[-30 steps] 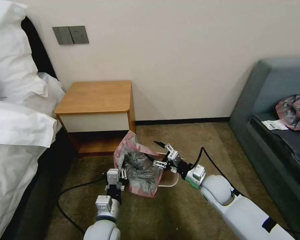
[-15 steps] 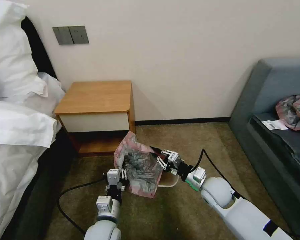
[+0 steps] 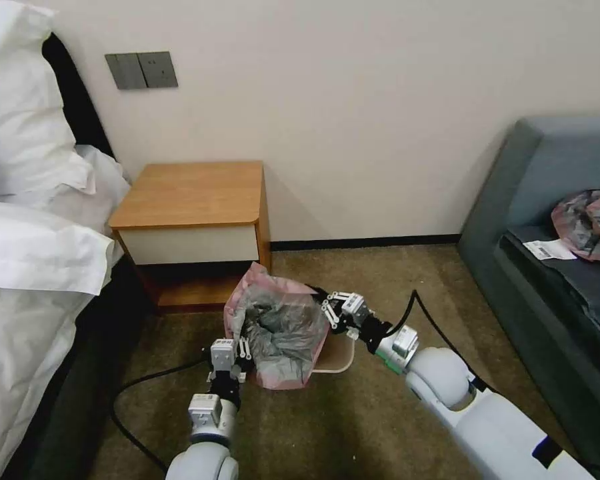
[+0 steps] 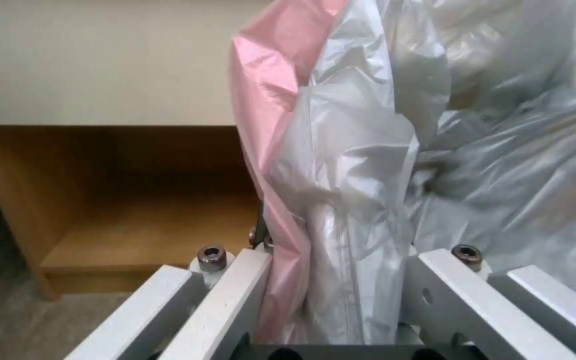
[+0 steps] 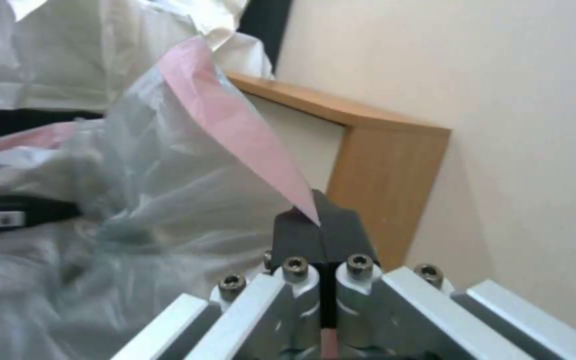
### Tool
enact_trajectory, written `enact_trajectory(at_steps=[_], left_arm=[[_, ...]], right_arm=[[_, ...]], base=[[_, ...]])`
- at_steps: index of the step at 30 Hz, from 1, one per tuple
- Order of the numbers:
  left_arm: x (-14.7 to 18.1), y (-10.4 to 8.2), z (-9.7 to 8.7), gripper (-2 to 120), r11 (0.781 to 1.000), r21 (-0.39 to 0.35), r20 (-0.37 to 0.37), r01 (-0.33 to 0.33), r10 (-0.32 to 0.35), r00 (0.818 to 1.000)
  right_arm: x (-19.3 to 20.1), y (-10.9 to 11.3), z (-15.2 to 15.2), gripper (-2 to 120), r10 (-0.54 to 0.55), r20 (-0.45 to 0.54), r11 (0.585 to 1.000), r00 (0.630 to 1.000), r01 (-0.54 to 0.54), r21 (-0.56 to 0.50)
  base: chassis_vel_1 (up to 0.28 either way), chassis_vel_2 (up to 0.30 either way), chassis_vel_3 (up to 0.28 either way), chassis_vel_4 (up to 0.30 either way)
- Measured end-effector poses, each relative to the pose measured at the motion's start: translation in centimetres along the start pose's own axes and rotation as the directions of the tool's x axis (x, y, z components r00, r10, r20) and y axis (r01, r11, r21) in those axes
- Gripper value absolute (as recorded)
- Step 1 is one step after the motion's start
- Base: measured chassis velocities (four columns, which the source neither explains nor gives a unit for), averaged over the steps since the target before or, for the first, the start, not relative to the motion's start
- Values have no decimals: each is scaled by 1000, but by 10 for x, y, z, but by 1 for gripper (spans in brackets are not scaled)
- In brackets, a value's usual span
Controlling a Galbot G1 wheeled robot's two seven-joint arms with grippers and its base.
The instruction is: Pick up the garbage bag from the table and place it over the trash can.
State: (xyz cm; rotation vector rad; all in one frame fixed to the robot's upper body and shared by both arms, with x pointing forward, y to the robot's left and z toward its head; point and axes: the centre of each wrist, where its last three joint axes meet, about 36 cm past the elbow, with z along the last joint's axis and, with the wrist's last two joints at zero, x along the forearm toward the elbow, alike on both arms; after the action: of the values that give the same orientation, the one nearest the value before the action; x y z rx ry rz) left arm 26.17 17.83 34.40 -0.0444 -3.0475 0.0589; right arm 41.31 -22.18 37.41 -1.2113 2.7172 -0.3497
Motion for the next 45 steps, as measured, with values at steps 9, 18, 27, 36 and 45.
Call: enact_trajectory(at_steps=[9,18,27,36,45], left_arm=[[9,9,-2,9,1000,10,38,-9,9,999],[9,11,-20,9,997,82,86,-16,9,996],[10,8,-31,9,981,193,84,-28,12,996],[10,6,-56,9,914,404,48,-40,22,999],[4,6,-60,9,894,448,26,-14,2,1000]], right_arm=[[16,-15,-1,0,30,-8,999,1000,-30,19],[46,-28,2,0,43,-43,998,998,-41,44],[61,-34,4,0,43,-63,998,997,-40,54],[73,-37,11,0,31,-80,998,996,-27,51],[76,-32,8,10,32,-64,998,997,-29,55]], base=[[0,0,0,0],[0,0,0,0],[0,0,0,0],[0,0,0,0],[0,0,0,0]])
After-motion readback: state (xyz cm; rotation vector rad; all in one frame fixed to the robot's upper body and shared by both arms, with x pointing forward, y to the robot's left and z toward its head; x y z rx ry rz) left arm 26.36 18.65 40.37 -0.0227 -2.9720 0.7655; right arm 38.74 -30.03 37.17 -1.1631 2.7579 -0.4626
